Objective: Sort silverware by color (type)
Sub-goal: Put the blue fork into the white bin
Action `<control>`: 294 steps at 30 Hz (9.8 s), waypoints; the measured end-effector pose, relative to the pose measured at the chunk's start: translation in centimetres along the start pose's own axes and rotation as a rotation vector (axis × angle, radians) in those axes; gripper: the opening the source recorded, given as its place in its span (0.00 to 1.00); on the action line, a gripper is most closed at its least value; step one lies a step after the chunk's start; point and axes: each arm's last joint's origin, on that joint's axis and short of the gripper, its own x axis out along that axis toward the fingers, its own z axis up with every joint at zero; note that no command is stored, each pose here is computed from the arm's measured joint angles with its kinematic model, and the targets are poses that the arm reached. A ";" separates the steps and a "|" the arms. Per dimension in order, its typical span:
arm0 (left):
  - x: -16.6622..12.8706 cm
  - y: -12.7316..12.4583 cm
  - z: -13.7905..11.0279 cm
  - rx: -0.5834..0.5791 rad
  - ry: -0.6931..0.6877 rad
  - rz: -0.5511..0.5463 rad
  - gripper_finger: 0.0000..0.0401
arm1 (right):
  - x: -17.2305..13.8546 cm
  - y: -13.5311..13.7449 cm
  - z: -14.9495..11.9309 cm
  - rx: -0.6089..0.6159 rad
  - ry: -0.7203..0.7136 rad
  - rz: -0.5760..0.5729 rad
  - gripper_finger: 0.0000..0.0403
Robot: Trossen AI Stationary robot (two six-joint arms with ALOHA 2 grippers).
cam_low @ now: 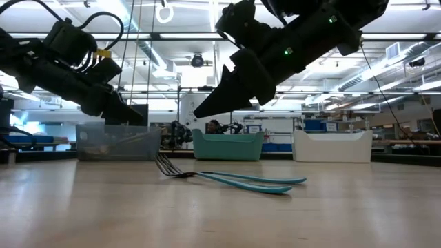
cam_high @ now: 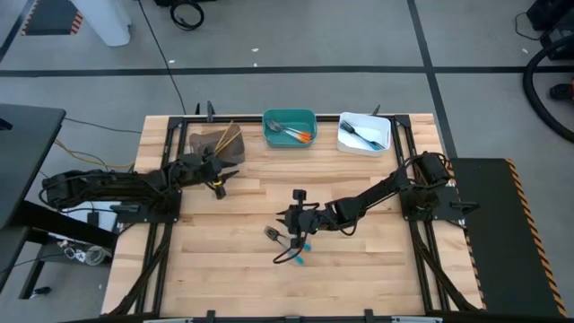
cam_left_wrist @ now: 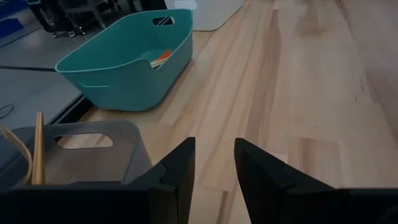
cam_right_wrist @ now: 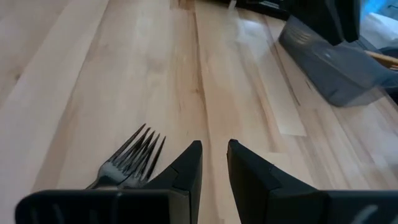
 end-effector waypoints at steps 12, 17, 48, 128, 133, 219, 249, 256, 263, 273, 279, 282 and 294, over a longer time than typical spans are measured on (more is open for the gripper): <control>0.0 0.0 0.0 -0.001 -0.002 0.001 0.30 | 0.1 -0.2 0.1 0.003 -0.005 -0.004 0.21; 0.0 0.0 0.0 -0.001 -0.002 0.001 0.30 | 0.1 -0.2 0.0 -0.003 -0.005 -0.004 0.21; 0.0 0.0 0.1 -0.001 -0.003 0.001 0.30 | 0.1 -0.1 0.1 0.003 -0.008 0.049 0.21; -3.4 -8.4 5.5 0.015 0.336 -0.115 0.30 | -0.2 -0.2 1.6 0.093 0.261 0.118 0.33; -3.9 -8.7 6.7 0.011 0.342 -0.128 0.30 | -0.1 -0.3 1.7 0.100 0.253 0.118 0.40; -2.8 -16.3 1.3 0.085 0.354 -0.163 0.30 | 0.8 3.2 -2.9 0.103 0.098 0.169 0.41; -2.8 -16.1 1.1 0.112 0.377 -0.171 0.30 | -0.1 5.5 -1.7 0.196 0.136 0.082 0.41; -2.8 -16.2 1.1 0.106 0.381 -0.175 0.30 | 1.4 6.4 -3.4 0.190 0.152 0.134 0.41; -2.8 -16.2 1.1 0.109 0.384 -0.180 0.30 | 1.5 6.5 -3.5 0.196 0.154 0.130 0.41; -2.8 -16.2 1.1 0.111 0.384 -0.180 0.30 | 1.5 6.5 -3.6 0.208 0.166 0.152 0.41; -2.8 -16.2 1.1 0.111 0.385 -0.180 0.30 | 1.5 6.5 -3.6 0.217 0.169 0.156 0.39; -2.8 -16.2 1.1 0.111 0.385 -0.180 0.30 | 1.5 6.6 -3.6 0.217 0.170 0.162 0.37; -2.8 -16.2 1.1 0.110 0.388 -0.187 0.30 | 1.5 6.6 -3.9 0.210 0.190 0.182 0.23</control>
